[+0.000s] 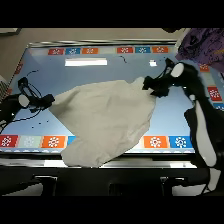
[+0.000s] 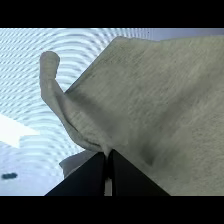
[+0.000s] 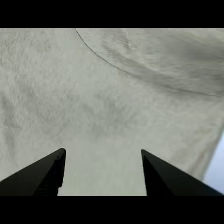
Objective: Fold the clothes and pants, and hang the long-sleeved shirts on hangers.
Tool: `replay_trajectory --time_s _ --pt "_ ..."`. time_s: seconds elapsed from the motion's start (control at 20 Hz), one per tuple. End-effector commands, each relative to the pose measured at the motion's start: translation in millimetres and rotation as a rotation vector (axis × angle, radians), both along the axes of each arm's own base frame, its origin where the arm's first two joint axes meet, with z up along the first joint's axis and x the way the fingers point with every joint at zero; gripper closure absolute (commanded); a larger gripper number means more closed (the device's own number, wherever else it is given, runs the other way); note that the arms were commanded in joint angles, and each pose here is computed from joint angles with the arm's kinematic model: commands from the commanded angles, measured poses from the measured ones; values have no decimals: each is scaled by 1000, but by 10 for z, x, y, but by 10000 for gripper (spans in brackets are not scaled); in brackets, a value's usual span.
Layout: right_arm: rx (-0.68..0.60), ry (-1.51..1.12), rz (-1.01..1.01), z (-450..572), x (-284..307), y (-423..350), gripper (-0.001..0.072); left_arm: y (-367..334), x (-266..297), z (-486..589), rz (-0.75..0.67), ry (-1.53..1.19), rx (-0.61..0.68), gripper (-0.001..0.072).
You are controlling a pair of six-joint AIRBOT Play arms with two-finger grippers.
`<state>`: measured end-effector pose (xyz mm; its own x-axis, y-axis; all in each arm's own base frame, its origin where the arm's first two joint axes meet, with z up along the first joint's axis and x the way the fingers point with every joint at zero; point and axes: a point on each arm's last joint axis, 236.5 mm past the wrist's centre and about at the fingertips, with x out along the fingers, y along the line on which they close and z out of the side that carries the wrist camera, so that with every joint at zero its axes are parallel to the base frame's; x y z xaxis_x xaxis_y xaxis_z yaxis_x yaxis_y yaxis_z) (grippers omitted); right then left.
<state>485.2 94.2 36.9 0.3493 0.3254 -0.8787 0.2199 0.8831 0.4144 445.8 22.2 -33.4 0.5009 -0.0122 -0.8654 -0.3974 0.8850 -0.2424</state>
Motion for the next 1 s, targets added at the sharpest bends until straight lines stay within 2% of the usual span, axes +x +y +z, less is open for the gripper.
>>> replay_trajectory --time_s 0.0,0.15,0.3,0.4,0.5,0.6,0.95 --pt "-36 46 53 381 -566 -559 166 18 -107 30 6 56 -12 691" --pt "137 146 3 223 -1254 -390 164 9 -204 45 2 108 -19 690" --pt "417 243 -5 -129 -2000 512 159 -38 -301 8 2 154 -40 690" --pt "513 319 -13 -394 -2471 1002 158 -57 -354 -11 0 178 -49 690" --pt "521 403 3 -648 -2901 1339 155 -63 -392 -24 -1 195 -51 690" --pt "476 433 57 -807 -3196 1588 90 -65 -404 -28 -1 200 -51 690" --pt "381 548 39 -1204 -3675 2020 89 -66 -414 -39 -1 206 -52 690"
